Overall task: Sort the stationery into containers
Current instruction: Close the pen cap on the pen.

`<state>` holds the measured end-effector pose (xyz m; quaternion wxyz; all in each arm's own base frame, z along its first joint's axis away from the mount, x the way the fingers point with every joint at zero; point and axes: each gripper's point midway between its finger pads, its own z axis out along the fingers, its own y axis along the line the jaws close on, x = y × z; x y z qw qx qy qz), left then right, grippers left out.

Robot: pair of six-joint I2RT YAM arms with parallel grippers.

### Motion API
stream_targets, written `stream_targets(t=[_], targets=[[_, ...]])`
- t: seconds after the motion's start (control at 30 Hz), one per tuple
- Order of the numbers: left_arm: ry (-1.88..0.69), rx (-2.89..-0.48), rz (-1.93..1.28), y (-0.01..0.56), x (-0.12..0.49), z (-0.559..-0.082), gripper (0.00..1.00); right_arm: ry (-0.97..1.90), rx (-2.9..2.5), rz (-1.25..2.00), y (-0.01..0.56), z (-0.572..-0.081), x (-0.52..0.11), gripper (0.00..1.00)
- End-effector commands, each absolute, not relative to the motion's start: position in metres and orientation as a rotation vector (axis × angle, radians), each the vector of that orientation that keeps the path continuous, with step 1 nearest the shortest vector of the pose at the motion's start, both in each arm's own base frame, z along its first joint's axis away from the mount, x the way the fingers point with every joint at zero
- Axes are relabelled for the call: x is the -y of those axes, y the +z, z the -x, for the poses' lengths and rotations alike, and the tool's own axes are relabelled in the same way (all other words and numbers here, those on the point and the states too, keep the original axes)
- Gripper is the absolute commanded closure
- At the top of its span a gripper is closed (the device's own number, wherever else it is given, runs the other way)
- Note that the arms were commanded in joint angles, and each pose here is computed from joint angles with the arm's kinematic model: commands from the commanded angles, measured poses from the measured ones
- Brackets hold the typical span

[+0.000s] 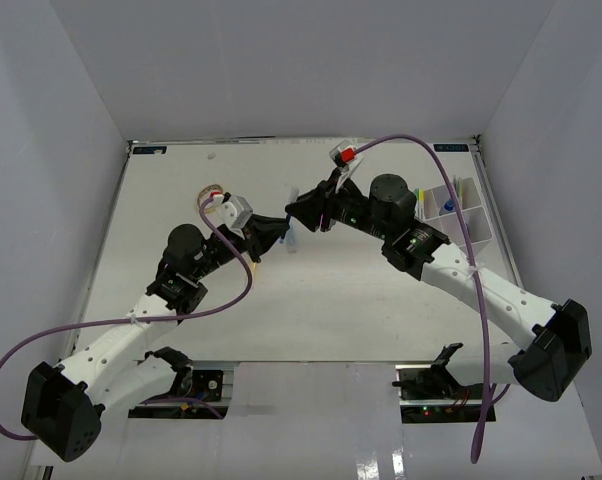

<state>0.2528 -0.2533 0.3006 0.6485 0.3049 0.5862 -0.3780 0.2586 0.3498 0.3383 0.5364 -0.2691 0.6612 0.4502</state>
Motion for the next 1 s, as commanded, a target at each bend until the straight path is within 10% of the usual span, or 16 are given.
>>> stream_targets(t=[0.0, 0.4, 0.97], targets=[[-0.868, -1.242, -0.701, 0.326, 0.254, -0.248, 1.00, 1.070, -1.535, 0.645, 0.349, -0.252, -0.344, 0.55], [-0.869, -1.259, -0.701, 0.322, 0.255, -0.251, 1.00, 1.099, -1.508, 0.674, 0.359, -0.244, -0.344, 0.32], [-0.911, -1.270, -0.738, 0.316, 0.262, -0.246, 1.00, 0.988, -1.430, 0.652, 0.404, -0.262, -0.340, 0.33]])
